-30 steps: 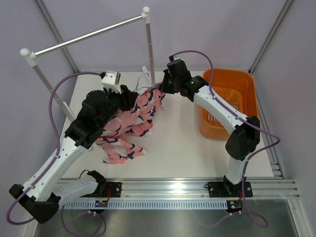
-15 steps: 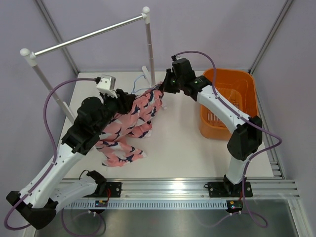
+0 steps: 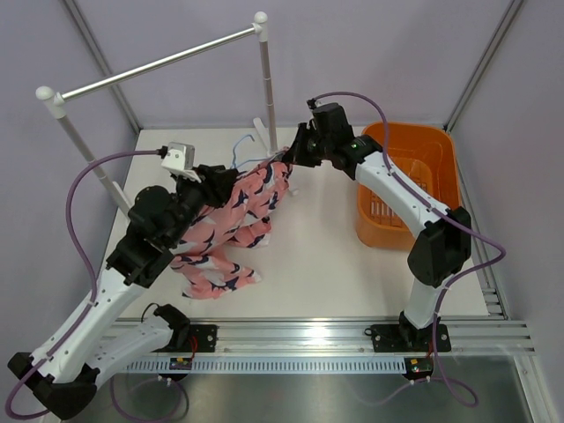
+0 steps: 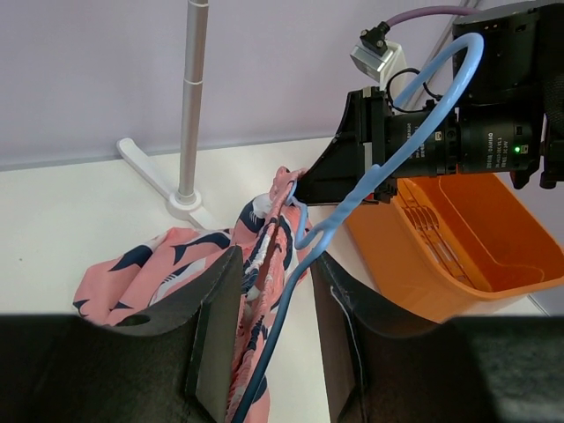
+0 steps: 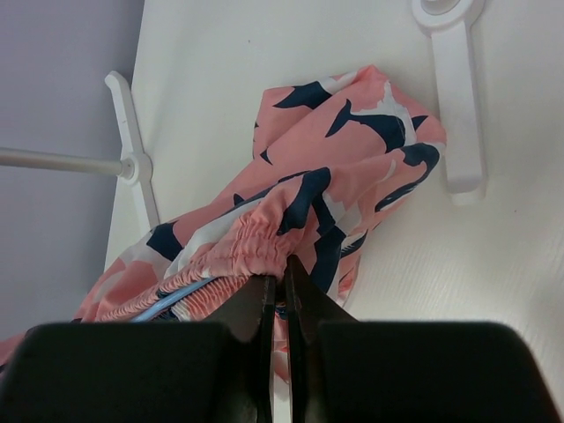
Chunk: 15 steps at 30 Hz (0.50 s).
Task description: Remove the shorts from the hanger
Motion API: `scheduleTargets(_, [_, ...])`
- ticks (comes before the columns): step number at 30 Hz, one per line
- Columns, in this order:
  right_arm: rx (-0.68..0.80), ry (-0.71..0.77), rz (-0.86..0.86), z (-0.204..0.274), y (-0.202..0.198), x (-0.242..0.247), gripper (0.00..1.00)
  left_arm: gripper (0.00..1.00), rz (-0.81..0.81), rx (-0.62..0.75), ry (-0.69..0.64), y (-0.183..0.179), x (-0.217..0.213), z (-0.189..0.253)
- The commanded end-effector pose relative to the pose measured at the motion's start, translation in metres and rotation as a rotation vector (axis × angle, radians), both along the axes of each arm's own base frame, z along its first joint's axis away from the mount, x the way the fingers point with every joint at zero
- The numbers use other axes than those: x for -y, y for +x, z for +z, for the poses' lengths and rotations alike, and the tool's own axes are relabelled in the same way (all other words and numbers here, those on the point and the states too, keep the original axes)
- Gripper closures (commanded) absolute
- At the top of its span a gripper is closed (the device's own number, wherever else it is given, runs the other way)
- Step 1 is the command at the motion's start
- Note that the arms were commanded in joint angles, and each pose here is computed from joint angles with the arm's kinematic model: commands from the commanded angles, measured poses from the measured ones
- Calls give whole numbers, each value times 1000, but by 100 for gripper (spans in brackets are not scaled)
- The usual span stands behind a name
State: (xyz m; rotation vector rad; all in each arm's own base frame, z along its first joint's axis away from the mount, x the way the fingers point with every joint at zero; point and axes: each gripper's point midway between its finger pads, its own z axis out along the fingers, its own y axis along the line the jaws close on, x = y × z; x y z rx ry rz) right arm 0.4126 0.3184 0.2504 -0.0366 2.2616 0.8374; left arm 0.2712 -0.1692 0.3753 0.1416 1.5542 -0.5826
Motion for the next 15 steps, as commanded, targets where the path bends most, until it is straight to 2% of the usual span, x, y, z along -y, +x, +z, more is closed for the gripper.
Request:
scheduleTargets(1, [34,-90,-157,-5,40,49,100,100,26,220,-150,-25,-23,77])
scheduleTargets(12, [17,-77,-154,-5,46,55,100,100,50,251,-160,-35,-35,75])
scheduleTargets(15, [21,-72,-144,-4,43,55,100,100,46,189,-117,-25,-27,63])
